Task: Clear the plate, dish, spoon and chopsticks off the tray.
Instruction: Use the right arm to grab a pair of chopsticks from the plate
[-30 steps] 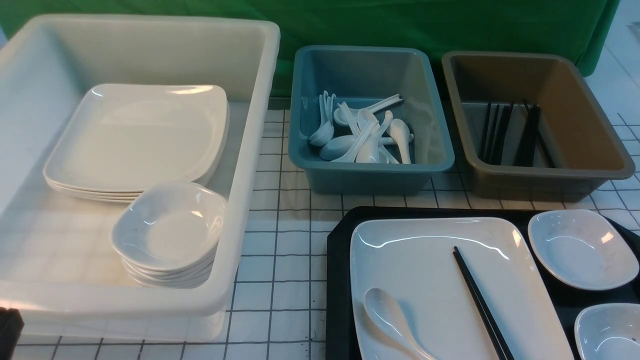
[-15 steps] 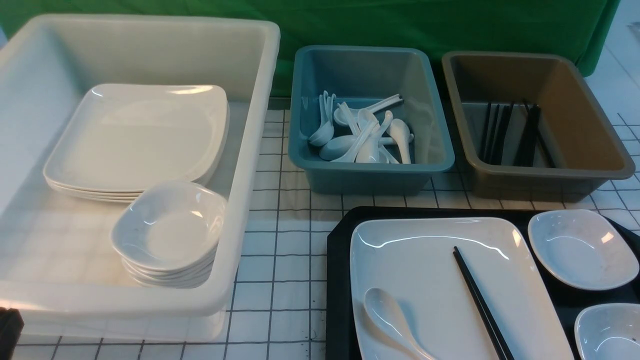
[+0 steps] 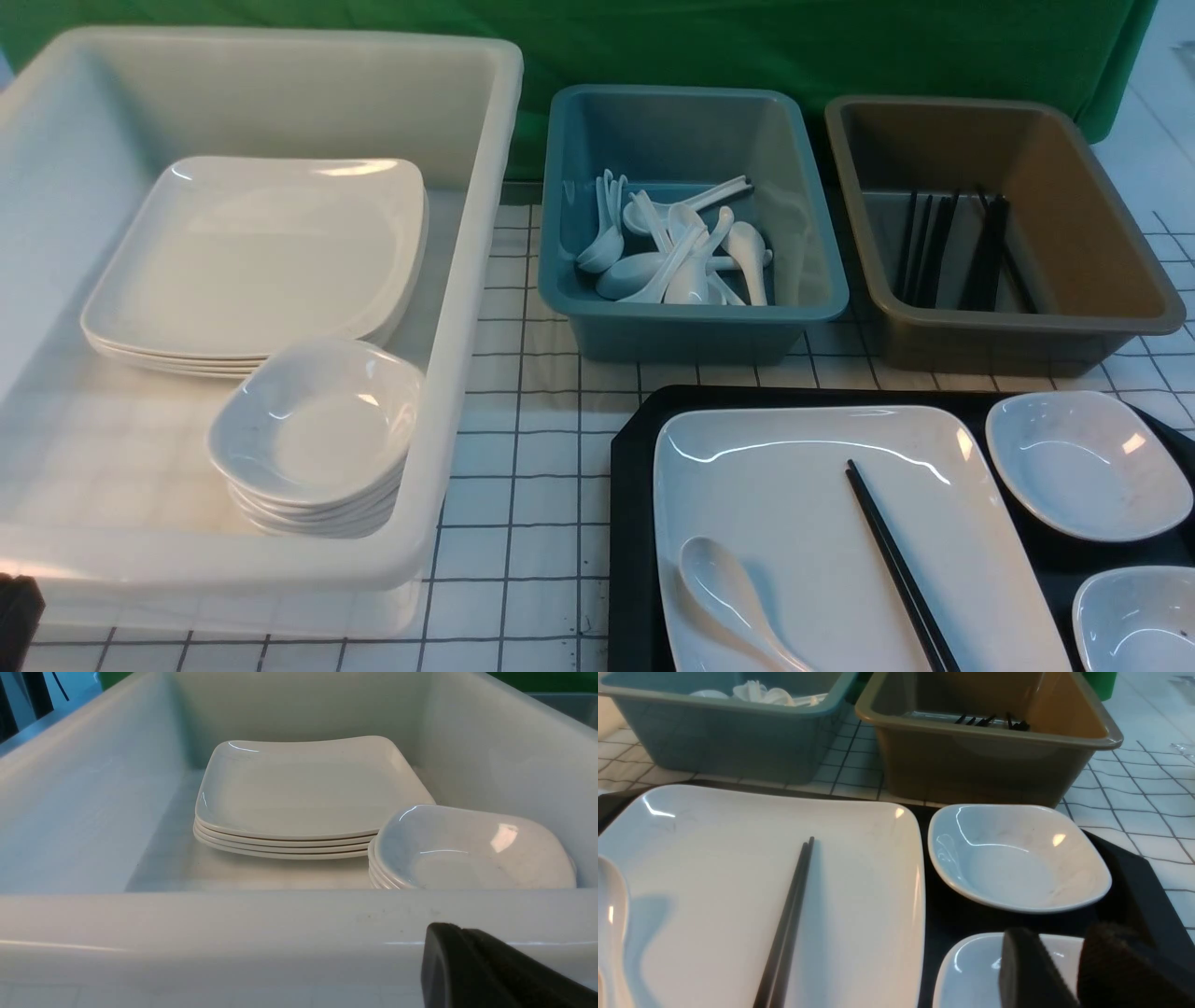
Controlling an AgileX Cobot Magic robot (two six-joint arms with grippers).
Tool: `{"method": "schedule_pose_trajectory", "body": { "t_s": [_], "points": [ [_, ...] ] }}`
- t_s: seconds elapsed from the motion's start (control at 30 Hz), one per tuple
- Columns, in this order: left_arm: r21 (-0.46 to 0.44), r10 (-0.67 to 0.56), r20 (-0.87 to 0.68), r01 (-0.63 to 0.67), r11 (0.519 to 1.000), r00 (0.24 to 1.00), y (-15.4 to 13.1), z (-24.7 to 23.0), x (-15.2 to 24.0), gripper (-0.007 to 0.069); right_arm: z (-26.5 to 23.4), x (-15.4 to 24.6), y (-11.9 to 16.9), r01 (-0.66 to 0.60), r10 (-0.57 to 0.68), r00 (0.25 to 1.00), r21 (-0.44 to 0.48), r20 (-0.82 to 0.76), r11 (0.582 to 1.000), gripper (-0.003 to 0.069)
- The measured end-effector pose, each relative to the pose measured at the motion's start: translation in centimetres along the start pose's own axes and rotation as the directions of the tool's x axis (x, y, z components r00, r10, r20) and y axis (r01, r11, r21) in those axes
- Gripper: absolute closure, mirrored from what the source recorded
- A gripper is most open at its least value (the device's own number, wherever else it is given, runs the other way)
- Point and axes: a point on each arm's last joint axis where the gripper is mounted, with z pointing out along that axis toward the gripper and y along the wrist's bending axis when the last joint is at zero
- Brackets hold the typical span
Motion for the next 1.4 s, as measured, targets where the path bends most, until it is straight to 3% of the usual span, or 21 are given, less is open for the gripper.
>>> {"method": "schedule_pose_trajectory", "body": {
  "t_s": [0.67, 0.77, 0.8, 0.87, 0.9, 0.93, 1.0, 1.17, 1.2, 1.23, 1.27, 1.37, 1.4],
  "points": [
    [0.000, -0.001, 0.000, 0.001, 1.000, 1.000, 0.0, 0.0, 0.0, 0.0620, 0.0, 0.0, 0.0, 0.000, 0.000, 1.000, 0.000, 0.001, 1.000, 0.0419],
    [0.000, -0.001, 0.000, 0.001, 1.000, 1.000, 0.0, 0.0, 0.0, 0.0620, 0.0, -0.2, 0.1, -0.129, 0.129, 0.991, -0.014, 0.025, 0.992, 0.0419],
    [0.000, -0.001, 0.000, 0.001, 1.000, 1.000, 0.0, 0.0, 0.0, 0.0620, 0.0, -0.3, 0.2, -0.305, 0.307, 0.951, -0.039, 0.036, 0.951, 0.0419],
    [0.000, -0.001, 0.000, 0.001, 1.000, 1.000, 0.0, 0.0, 0.0, 0.0620, 0.0, -0.5, 0.4, -0.534, 0.537, 0.843, -0.074, 0.032, 0.843, 0.0419],
    [0.000, -0.001, 0.000, 0.001, 1.000, 1.000, 0.0, 0.0, 0.0, 0.0620, 0.0, -0.5, 0.5, -0.662, 0.666, 0.746, -0.090, 0.020, 0.744, 0.0419],
    [0.000, -0.001, 0.000, 0.001, 1.000, 1.000, 0.0, 0.0, 0.0, 0.0620, 0.0, -0.6, 0.5, -0.676, 0.680, 0.733, -0.092, 0.019, 0.731, 0.0419],
    [0.000, -0.001, 0.000, 0.001, 1.000, 1.000, 0.0, 0.0, 0.0, 0.0620, 0.0, -0.6, 0.5, -0.743, 0.748, 0.664, -0.101, 0.012, 0.661, 0.0419],
    [0.000, -0.001, 0.000, 0.001, 1.000, 1.000, 0.0, 0.0, 0.0, 0.0620, 0.0, -0.8, 0.5, -0.775, 0.781, 0.624, -0.112, 0.026, 0.622, 0.0419],
    [0.000, -0.001, 0.000, 0.001, 1.000, 1.000, 0.0, 0.0, 0.0, 0.0620, 0.0, -0.9, 0.4, -0.801, 0.808, 0.589, -0.116, 0.027, 0.588, 0.0419],
    [0.000, 0.000, 0.000, 0.000, 1.000, 1.000, 0.0, 0.0, 0.0, 0.0620, 0.0, -0.9, 0.4, -0.804, 0.811, 0.584, -0.117, 0.028, 0.583, 0.0419],
    [0.000, 0.001, 0.000, -0.001, 1.000, 1.000, 0.0, 0.0, 0.0, 0.0620, 0.0, -0.9, 0.4, -0.839, 0.846, 0.532, -0.120, 0.022, 0.531, 0.0419],
    [0.000, 0.000, 0.000, 0.000, 1.000, 1.000, 0.0, 0.0, 0.0, 0.0620, 0.0, -1.1, 0.3, -0.857, 0.867, 0.498, -0.131, 0.036, 0.498, 0.0424],
    [0.000, 0.000, 0.000, 0.000, 1.000, 1.000, 0.0, 0.0, 0.0, 0.0620, 0.0, -1.2, 0.2, -0.852, 0.863, 0.501, -0.143, 0.058, 0.504, 0.0437]
  ]
}}
